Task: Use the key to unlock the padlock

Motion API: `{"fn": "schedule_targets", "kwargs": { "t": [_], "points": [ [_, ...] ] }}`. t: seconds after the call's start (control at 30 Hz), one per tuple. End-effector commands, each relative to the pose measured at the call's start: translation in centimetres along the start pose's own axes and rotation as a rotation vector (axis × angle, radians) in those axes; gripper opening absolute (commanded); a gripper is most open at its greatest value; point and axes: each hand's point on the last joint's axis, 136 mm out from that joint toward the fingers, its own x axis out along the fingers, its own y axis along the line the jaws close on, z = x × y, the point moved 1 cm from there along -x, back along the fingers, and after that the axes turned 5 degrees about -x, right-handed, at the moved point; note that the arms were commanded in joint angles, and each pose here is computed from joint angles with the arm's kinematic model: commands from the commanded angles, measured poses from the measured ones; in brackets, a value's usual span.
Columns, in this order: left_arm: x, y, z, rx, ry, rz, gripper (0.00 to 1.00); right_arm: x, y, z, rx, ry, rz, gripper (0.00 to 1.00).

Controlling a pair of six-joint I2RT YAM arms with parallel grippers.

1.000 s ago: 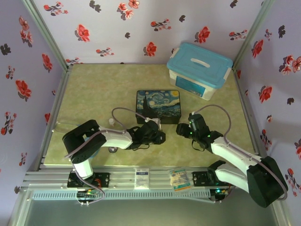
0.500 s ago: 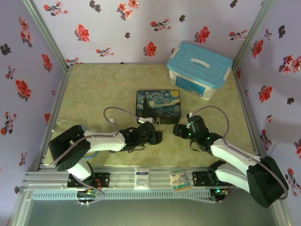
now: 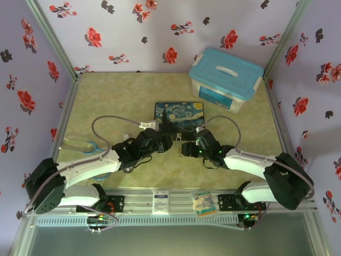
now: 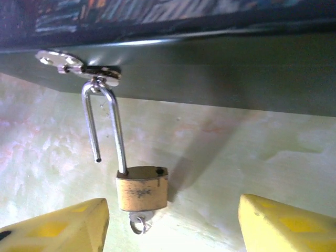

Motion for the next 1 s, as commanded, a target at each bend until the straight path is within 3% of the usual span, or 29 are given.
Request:
{"fn": "schedule_targets", "kwargs": {
  "t": [0.0, 0.43, 0.73, 0.97],
  "points": [
    [-0.3, 2.1, 0.2, 0.056, -0.007, 0.081, 0.62, 0.8, 0.6, 0.6, -0.005, -0.015, -0.018, 0.66],
    [0.3, 2.6, 0.6, 0.085, -0.009, 0.112, 0.63, 3.4, 1.0, -0.4, 0.005, 0.026, -0.118, 0.61],
    [0.1, 3.3, 0.0, 0.071, -0.004, 0.109, 0.63, 3.9, 0.3, -1.8, 0.027, 0.073, -0.206, 0.49],
    [-0.2, 2.5, 1.8, 0.138, -0.032, 0.127, 0.63, 3.6, 0.4, -2.4, 0.038, 0.069, -0.188, 0.38]
  ]
}}
